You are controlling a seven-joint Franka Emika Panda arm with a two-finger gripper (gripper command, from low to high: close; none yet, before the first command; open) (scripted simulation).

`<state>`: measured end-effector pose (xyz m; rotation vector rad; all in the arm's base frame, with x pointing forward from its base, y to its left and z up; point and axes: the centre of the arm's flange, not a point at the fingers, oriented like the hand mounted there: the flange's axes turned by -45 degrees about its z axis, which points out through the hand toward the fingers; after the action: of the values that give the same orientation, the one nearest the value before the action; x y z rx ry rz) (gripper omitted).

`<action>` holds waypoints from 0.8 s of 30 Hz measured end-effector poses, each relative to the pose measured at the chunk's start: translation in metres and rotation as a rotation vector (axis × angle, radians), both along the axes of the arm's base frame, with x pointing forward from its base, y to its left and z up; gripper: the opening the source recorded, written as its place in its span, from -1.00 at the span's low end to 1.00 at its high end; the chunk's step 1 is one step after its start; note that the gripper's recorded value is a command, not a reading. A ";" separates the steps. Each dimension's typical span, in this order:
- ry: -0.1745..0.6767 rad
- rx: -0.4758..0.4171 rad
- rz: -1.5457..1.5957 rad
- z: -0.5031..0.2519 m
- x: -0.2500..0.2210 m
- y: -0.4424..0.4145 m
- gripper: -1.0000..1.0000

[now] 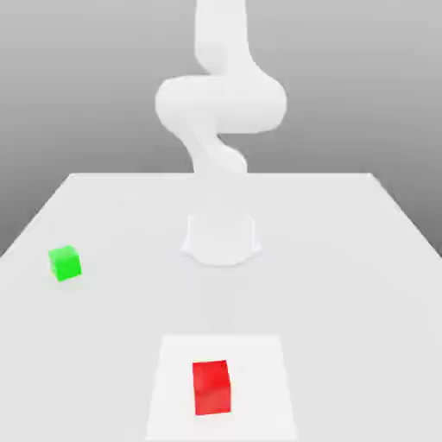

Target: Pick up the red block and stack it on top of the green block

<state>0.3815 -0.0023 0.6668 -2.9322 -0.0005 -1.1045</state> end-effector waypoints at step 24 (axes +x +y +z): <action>0.712 -0.052 0.114 -0.470 0.057 -0.011 0.00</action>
<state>0.4386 -0.0138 0.1967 -3.1360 -0.1886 -0.0108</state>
